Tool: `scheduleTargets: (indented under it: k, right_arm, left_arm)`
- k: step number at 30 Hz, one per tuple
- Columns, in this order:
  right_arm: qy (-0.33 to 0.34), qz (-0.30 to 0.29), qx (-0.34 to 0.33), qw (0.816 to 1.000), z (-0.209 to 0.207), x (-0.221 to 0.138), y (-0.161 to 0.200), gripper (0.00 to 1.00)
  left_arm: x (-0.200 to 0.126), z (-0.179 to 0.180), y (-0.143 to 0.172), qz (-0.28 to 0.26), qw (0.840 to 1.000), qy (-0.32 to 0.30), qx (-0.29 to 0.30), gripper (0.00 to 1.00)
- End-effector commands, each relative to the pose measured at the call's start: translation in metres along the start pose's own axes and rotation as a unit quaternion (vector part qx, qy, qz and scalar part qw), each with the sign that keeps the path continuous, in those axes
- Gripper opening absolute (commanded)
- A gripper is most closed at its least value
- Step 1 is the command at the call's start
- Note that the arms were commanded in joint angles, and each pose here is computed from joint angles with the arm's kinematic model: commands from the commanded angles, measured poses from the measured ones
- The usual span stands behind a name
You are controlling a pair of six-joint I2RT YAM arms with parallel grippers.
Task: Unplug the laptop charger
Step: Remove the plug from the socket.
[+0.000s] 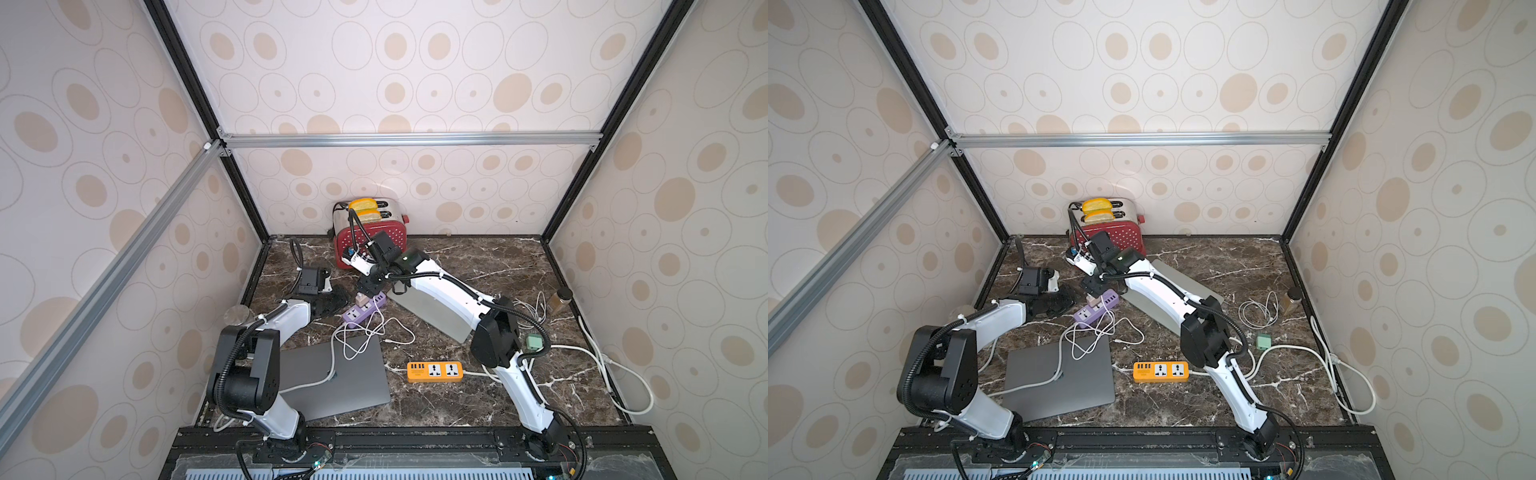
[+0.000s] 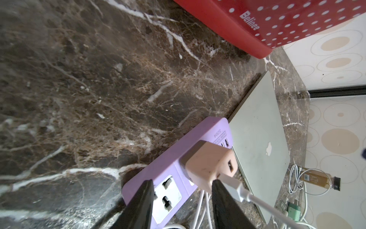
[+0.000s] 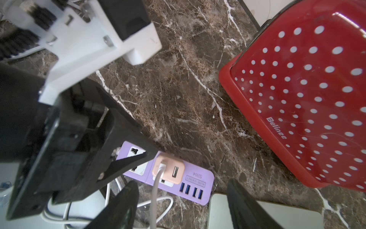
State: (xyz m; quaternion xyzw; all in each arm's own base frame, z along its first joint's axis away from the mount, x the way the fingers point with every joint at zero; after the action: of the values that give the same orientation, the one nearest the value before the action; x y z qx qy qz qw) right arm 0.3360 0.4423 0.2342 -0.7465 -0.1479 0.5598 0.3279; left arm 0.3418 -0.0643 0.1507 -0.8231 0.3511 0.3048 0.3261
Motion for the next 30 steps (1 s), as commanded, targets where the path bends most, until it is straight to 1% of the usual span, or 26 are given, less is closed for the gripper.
scheduleTargets:
  k: [1,7,11,15,18,24,30]
  right_arm:
    - [-0.008,0.009,0.024,1.000,0.007,0.024,0.014,0.70]
    - [-0.004,-0.027,0.049,0.998,0.012,0.043,0.028,0.67]
    - [0.010,-0.041,0.052,0.998,0.015,0.048,0.035,0.64]
    - [0.029,-0.065,0.053,0.996,0.017,0.044,0.036,0.61]
    - [0.025,-0.080,0.050,0.995,0.019,0.035,0.033,0.60]
    - [0.019,-0.092,0.043,0.995,0.024,0.017,0.026,0.62]
    - [0.022,-0.097,0.037,0.994,0.022,0.019,0.017,0.62]
  left_arm:
    - [-0.013,0.002,-0.001,-0.025,1.000,-0.015,-0.007,0.49]
    - [-0.024,0.007,0.006,-0.038,0.999,-0.019,-0.008,0.49]
    - [-0.027,0.007,0.009,-0.037,0.999,-0.019,-0.005,0.49]
    - [-0.030,0.010,0.012,-0.038,0.999,-0.020,-0.004,0.49]
    - [-0.031,0.011,0.014,-0.038,0.999,-0.020,-0.001,0.49]
    - [-0.029,0.009,0.012,-0.037,0.999,-0.016,0.000,0.49]
    - [-0.031,0.005,0.009,-0.041,0.999,-0.010,-0.001,0.50]
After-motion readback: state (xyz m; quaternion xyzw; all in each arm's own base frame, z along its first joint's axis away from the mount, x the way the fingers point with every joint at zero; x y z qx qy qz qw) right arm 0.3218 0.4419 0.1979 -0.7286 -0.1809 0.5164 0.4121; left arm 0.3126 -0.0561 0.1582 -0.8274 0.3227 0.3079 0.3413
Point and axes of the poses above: each gripper's point midway between its finger pads, its own x axis out along the fingers, its own z axis along the line the jaws close on, y = z × x, the point moved 9 cm from there along -x, back along the fingers, and after that the axes turned 3 degrees about -x, right-handed, at the moved point
